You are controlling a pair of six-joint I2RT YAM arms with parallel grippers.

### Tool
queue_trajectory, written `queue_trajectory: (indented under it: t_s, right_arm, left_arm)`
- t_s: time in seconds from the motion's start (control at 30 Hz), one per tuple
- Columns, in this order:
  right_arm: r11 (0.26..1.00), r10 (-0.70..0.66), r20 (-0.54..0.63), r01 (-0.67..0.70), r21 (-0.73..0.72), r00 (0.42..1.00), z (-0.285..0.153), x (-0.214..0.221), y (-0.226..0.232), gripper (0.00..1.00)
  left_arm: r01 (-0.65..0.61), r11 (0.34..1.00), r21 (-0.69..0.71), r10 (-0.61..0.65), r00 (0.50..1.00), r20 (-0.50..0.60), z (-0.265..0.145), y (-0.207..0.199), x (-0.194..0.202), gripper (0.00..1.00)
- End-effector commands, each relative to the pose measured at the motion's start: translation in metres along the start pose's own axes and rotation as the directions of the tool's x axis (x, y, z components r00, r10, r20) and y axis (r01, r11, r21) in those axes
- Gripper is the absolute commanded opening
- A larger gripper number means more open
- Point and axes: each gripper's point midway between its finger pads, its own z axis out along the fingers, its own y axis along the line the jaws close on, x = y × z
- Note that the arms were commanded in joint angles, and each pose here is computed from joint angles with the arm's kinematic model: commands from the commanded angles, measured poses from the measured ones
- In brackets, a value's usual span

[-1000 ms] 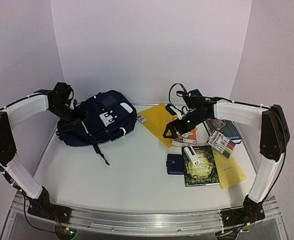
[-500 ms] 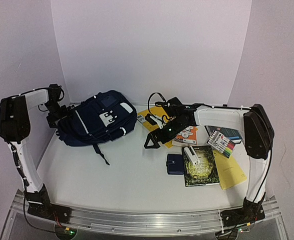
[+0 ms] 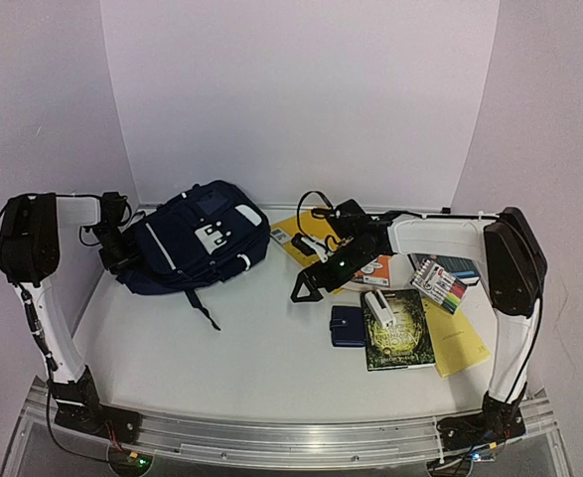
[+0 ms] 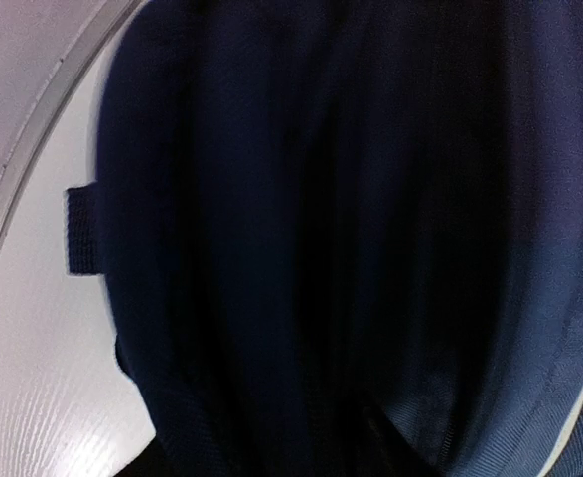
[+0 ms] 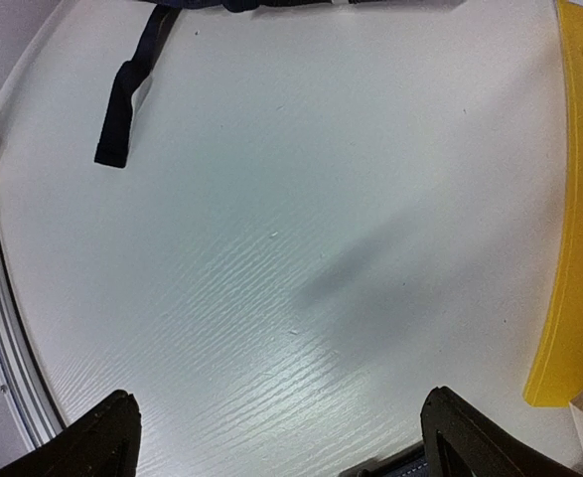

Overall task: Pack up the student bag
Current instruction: Adjust the student bag at the center of the board.

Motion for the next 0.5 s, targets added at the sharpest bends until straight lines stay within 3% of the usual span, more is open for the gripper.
queue_trajectory:
  t_s: [0.0,0.1,0.2,0.47]
  right_arm:
    - [0.999,-0.049,0.077,0.048,0.016,0.996,-0.027,-0.021,0.008,0.98]
    - [0.998,-0.054,0.084,0.051,0.032,0.995,-0.031,-0.024,0.006,0.98]
    - [0.998,-0.052,0.088,0.049,0.043,0.995,-0.033,-0.025,0.003,0.98]
    - [0.998,-0.046,0.065,0.043,0.053,0.997,-0.028,-0.021,-0.003,0.98]
  left_arm:
    - [-0.014,1.000,0.000,0.014,1.000,-0.003,-0.016,0.001,0.024,0.39]
    - [-0.031,1.000,0.000,0.031,0.999,-0.013,-0.020,-0.004,0.044,0.29]
    - [-0.050,0.999,0.012,0.050,0.998,-0.023,-0.025,-0.015,0.069,0.27]
    - [-0.155,0.980,0.125,0.165,0.983,-0.079,-0.056,-0.072,0.151,0.37]
